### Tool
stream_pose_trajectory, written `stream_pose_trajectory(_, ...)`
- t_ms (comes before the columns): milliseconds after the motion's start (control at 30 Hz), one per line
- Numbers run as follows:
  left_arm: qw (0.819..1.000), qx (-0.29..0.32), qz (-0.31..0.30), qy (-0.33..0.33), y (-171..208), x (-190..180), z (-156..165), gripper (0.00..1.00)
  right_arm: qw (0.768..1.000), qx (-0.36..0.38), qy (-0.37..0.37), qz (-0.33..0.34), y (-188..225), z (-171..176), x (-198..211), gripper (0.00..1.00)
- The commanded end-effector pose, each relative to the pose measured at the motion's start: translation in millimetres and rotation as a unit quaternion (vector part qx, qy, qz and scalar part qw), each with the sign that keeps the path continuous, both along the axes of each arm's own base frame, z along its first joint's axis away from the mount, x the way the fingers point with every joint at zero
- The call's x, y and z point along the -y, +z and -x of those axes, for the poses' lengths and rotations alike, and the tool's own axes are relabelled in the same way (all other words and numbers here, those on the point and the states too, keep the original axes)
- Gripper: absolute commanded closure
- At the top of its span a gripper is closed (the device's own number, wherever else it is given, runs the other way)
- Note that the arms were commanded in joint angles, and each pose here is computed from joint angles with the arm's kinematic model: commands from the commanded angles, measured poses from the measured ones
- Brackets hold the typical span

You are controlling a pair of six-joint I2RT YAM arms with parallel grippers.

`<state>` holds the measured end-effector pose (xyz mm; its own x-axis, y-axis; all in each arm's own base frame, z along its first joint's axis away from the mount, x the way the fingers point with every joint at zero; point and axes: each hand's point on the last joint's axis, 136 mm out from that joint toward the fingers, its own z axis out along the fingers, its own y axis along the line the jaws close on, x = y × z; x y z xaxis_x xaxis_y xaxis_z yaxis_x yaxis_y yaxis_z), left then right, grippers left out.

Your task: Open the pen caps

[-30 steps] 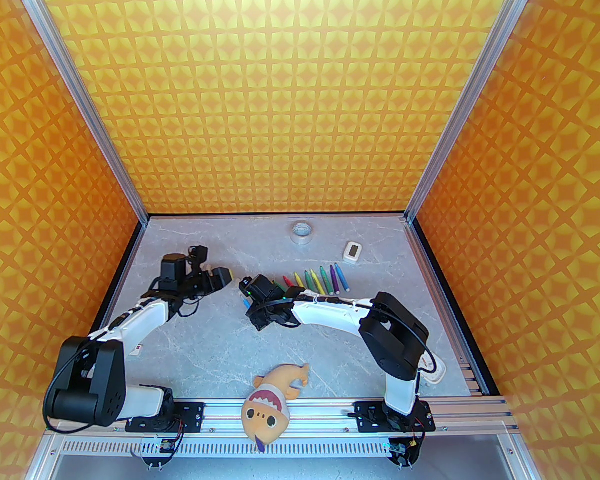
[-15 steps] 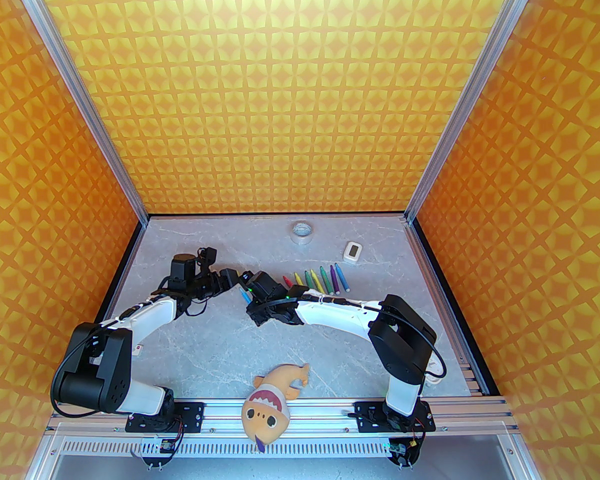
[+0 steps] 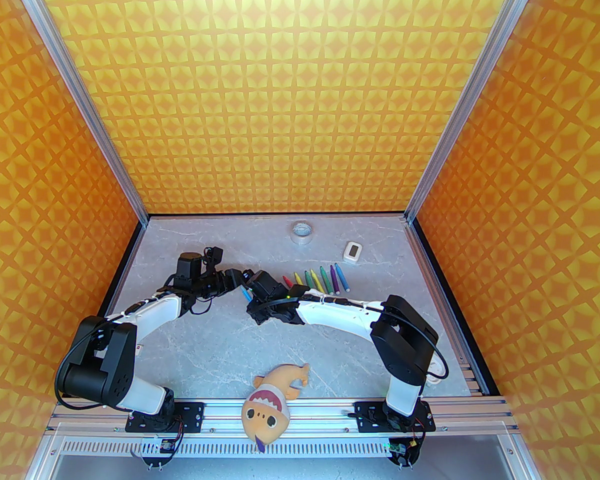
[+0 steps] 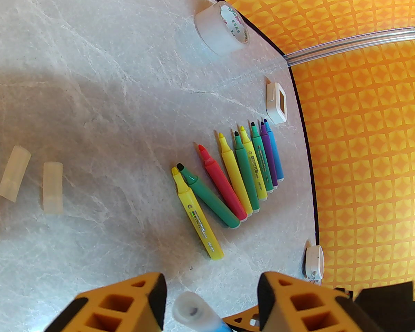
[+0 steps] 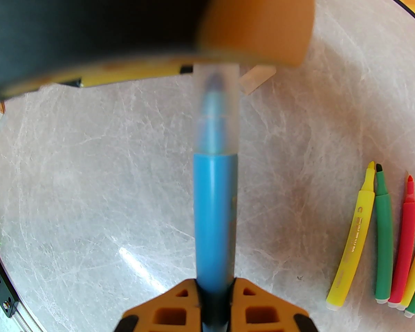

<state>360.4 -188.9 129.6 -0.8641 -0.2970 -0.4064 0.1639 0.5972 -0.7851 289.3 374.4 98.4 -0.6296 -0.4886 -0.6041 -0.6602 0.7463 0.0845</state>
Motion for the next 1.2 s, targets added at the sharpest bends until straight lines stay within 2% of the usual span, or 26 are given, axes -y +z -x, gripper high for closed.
stream_pose_trajectory(0,1.000,0.003,0.006,-0.012,6.4,8.3,-2.8,0.57,0.999,0.035,-0.005,-0.016,26.7,-10.8,-2.2,0.97)
stream_pose_trajectory(433,1.000,0.005,0.006,-0.028,9.6,19.9,-0.8,0.67,0.999,0.046,-0.010,-0.018,31.3,-14.9,-2.5,0.97)
stream_pose_trajectory(833,0.999,0.003,0.006,-0.033,8.9,25.3,-1.0,0.81,0.998,0.055,-0.016,-0.023,35.6,-18.0,-2.2,0.97)
stream_pose_trajectory(1033,0.999,0.003,0.007,-0.033,9.9,25.6,-1.4,0.90,0.997,0.065,-0.021,-0.026,37.1,-19.9,0.4,0.80)
stream_pose_trajectory(1167,0.999,0.007,0.013,-0.037,14.4,27.0,-0.8,0.93,0.996,0.069,-0.018,-0.055,41.7,-19.3,-1.3,0.67)
